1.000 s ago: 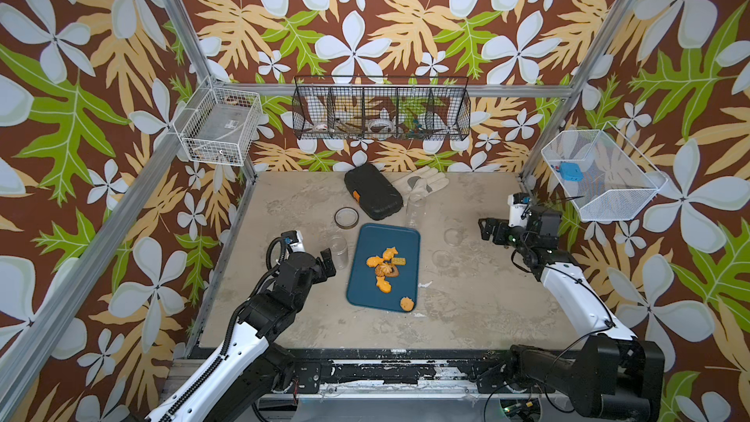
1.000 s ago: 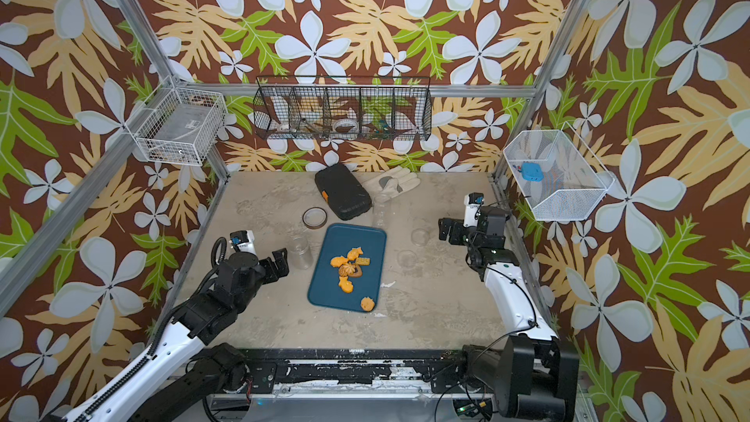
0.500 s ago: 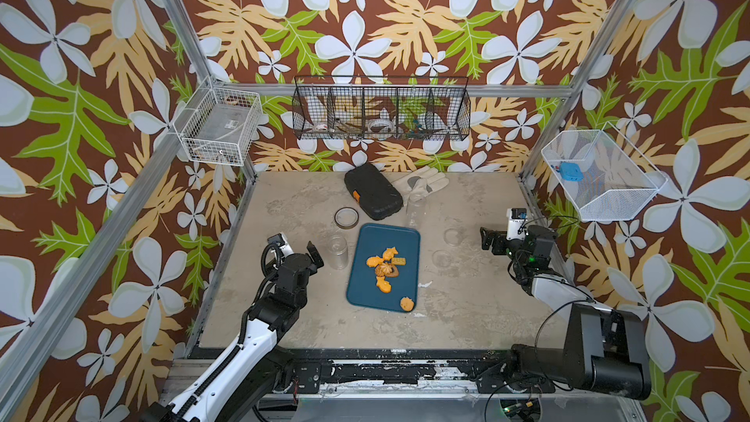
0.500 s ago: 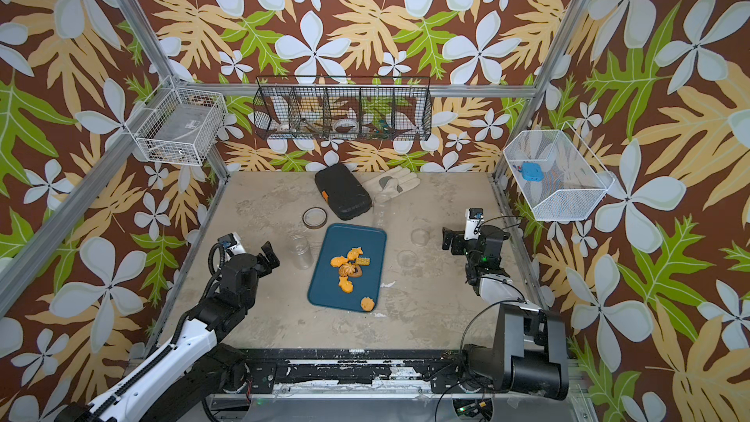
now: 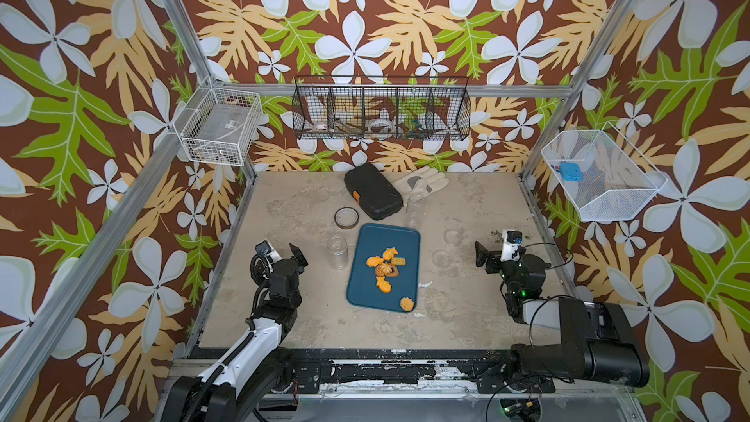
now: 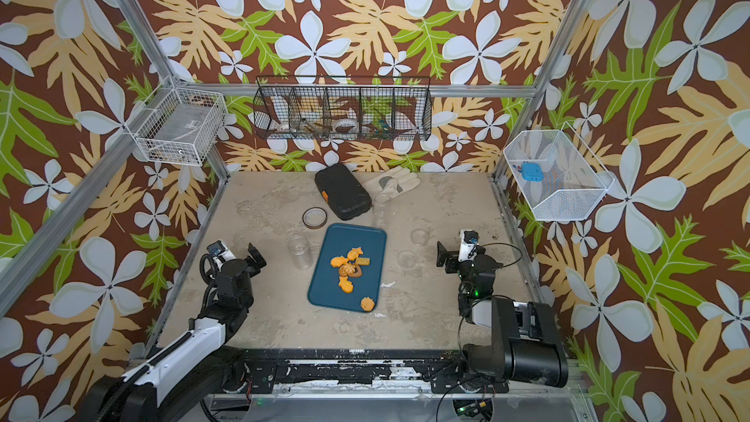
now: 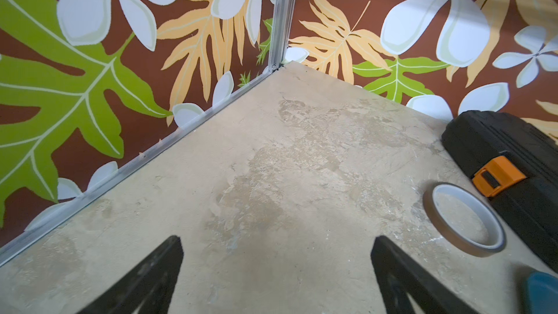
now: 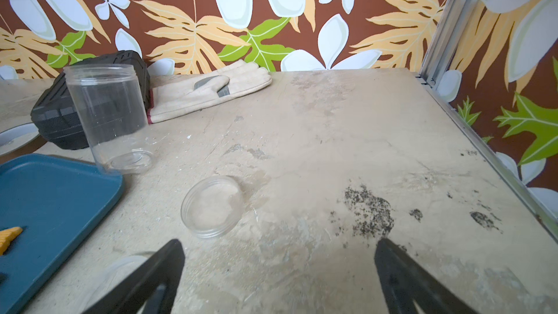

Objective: Pour the cookies out of the jar
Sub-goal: Reset both arms

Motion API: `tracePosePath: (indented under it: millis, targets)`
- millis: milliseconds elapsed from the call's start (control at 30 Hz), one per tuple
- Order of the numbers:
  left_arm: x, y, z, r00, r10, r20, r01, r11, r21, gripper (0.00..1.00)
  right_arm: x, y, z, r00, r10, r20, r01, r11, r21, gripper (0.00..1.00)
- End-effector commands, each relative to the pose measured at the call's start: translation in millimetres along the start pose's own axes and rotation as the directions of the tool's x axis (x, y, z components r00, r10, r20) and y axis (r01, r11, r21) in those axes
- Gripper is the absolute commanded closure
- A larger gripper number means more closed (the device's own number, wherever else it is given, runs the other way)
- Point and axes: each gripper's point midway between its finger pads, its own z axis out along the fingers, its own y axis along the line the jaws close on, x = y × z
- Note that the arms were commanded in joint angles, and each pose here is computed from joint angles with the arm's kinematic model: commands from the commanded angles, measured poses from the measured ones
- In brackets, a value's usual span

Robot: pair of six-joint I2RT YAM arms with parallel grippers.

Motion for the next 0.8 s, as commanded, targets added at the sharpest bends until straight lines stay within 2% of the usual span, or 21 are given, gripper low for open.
tracePosePath:
  millis: [0,100,267,433,500,567,600,667,767]
  targets:
    - [-16.8,-5.6,5.1,0.994,-0.027,0.105,0.025,0.999,0.020,0.00,-28.3,12.3,1.4,0.987,-0.109,0.120,0.110,0.994,-0.002,0.00]
    - [-14.9,-7.0,7.0,0.987,-0.065,0.147,0.060,0.997,0.043,0.00,-19.3,21.6,4.0,0.981,-0.158,0.116,0.160,0.987,-0.012,0.00]
    - [-20.2,-40.9,11.6,0.981,0.056,0.184,-0.091,0.977,0.190,0.00,-16.3,18.4,9.7,0.985,-0.149,0.085,0.150,0.989,-0.001,0.00]
    - [-16.6,-32.5,18.1,0.981,0.000,0.195,-0.046,0.972,0.230,0.00,-17.3,18.1,9.9,0.985,-0.149,0.090,0.150,0.989,0.001,0.00]
    - [-11.7,-42.5,19.9,0.984,0.033,0.175,-0.081,0.958,0.274,0.00,-17.3,17.8,10.1,0.985,-0.149,0.090,0.150,0.989,0.002,0.00]
    - [-6.3,-48.1,15.8,0.979,0.036,0.201,-0.101,0.940,0.327,0.00,-17.2,17.9,10.0,0.985,-0.149,0.090,0.150,0.989,0.001,0.00]
    - [-9.8,-50.6,16.1,0.975,0.037,0.218,-0.110,0.936,0.335,0.00,-17.5,18.1,9.7,0.985,-0.149,0.091,0.150,0.989,0.002,0.00]
    - [-1.5,-56.6,26.6,0.985,0.073,0.156,-0.122,0.934,0.335,0.00,-17.1,18.2,9.7,0.985,-0.149,0.090,0.150,0.989,0.001,0.00]
    - [-2.8,-56.2,25.1,0.983,0.071,0.170,-0.126,0.934,0.335,0.00,-17.3,17.9,9.7,0.985,-0.149,0.090,0.150,0.989,0.002,0.00]
